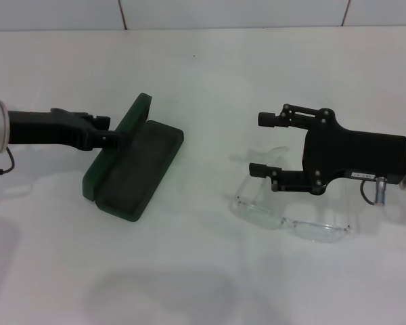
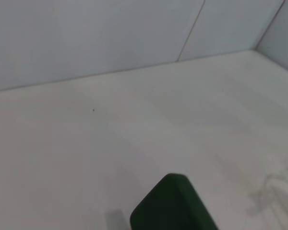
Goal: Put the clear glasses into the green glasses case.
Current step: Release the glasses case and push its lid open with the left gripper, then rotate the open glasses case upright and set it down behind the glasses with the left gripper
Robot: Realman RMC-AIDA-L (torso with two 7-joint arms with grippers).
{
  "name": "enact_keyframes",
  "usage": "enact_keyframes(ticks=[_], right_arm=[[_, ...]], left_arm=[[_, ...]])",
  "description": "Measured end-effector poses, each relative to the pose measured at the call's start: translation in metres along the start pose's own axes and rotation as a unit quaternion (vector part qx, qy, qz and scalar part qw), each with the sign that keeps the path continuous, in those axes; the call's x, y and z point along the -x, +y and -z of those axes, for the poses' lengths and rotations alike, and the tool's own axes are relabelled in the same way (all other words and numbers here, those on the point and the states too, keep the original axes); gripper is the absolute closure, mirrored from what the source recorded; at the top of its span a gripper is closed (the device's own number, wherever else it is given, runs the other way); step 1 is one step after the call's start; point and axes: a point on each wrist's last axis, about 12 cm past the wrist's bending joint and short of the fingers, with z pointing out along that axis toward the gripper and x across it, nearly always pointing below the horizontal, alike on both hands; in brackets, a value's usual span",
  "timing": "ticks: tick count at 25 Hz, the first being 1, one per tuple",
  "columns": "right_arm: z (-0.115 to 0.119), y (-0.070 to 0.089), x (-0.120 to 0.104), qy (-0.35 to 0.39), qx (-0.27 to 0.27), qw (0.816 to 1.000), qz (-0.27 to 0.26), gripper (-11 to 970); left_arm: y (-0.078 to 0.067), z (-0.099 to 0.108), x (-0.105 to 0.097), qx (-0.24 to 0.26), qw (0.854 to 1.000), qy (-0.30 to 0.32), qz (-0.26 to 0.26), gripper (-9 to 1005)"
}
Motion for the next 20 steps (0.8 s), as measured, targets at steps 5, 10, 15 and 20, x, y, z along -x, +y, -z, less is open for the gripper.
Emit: enact_keyframes(ticks=[5, 10, 15, 20], right_arm=[[-0.0011, -0.0003, -0.0004, 0.002, -0.002, 1.000, 0.001, 213], [-0.0016, -0.0006, -0.0004, 0.002, -0.003, 1.000, 0.001, 213], [-0.0016, 0.0002, -0.0010, 0.002, -0.004, 1.000, 0.004, 214], [-0.0018, 0.0006, -0.0013, 0.002, -0.003, 1.000, 0.009, 214]], left_arm=[[-0.0015, -0.0077, 0.0059, -0.003, 1.000, 0.017, -0.008, 279], [-0.0017, -0.0089, 0.0097, -0.005, 1.000, 0.017, -0.012, 285], [0.0004, -0.0083, 0.0103, 0.003, 1.000, 0.016, -0.013, 292], [0.0018, -0.0077, 0.0102, 0.009, 1.000, 0.018, -0.013, 575]])
